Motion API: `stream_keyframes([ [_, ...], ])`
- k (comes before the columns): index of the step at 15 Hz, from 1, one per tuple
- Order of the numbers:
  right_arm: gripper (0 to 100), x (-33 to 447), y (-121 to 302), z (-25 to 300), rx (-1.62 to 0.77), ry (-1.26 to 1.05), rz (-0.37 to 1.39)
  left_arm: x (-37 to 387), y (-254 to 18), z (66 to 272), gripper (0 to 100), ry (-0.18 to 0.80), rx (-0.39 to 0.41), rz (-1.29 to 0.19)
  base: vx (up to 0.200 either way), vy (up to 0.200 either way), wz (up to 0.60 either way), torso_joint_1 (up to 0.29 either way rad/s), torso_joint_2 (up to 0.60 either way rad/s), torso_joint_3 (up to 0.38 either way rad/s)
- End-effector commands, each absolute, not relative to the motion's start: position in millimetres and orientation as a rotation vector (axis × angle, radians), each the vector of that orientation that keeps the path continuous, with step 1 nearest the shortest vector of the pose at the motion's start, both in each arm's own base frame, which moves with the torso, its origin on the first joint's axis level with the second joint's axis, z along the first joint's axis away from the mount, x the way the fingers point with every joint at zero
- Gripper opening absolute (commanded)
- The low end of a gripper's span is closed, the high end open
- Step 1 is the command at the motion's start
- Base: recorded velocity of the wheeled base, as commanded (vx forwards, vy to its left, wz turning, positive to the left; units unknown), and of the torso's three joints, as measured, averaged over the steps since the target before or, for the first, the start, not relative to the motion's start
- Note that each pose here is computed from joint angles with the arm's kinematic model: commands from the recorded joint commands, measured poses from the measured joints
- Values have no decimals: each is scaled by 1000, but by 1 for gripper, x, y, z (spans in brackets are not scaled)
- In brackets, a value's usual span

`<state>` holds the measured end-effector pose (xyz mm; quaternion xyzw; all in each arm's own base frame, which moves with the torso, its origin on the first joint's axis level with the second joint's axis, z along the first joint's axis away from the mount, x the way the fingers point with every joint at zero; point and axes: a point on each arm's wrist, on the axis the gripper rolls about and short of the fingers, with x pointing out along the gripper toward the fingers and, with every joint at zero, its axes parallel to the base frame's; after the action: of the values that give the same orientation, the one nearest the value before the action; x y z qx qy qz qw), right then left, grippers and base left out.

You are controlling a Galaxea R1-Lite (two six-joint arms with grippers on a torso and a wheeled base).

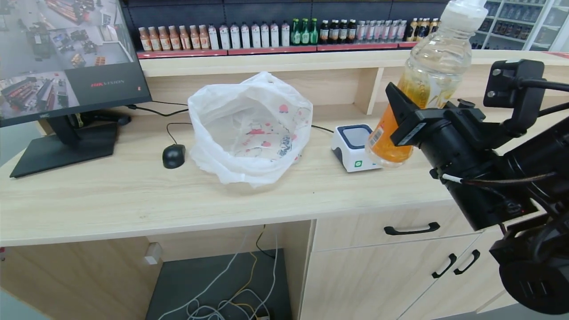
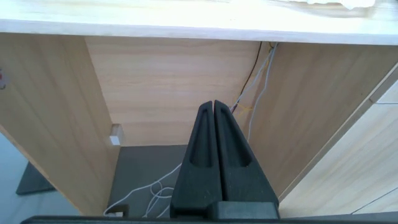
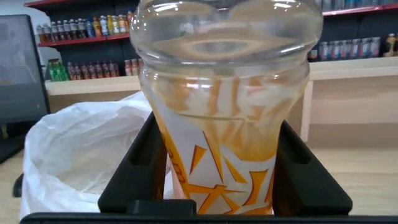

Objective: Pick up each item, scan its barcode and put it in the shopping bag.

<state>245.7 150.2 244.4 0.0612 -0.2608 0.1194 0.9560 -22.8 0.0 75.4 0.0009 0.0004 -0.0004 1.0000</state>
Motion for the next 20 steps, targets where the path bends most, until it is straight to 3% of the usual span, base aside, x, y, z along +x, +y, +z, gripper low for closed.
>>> stream_keyframes([
  [1, 0, 251, 153, 248, 132, -546, 236, -23, 0, 75, 0, 0, 0, 0, 0, 0, 0, 0, 0, 0],
  [8, 0, 271, 165, 278, 108, -539, 265, -23, 0, 75, 0, 0, 3, -2, 0, 0, 0, 0, 0, 0],
  [9, 0, 272, 166, 281, 105, -539, 266, -23, 0, 75, 100, 0, 2, -2, 0, 0, 0, 0, 0, 0],
  [20, 0, 310, 173, 265, -204, -581, 320, -23, 0, 75, 100, 0, 5, 0, 0, 0, 0, 0, 0, 0],
])
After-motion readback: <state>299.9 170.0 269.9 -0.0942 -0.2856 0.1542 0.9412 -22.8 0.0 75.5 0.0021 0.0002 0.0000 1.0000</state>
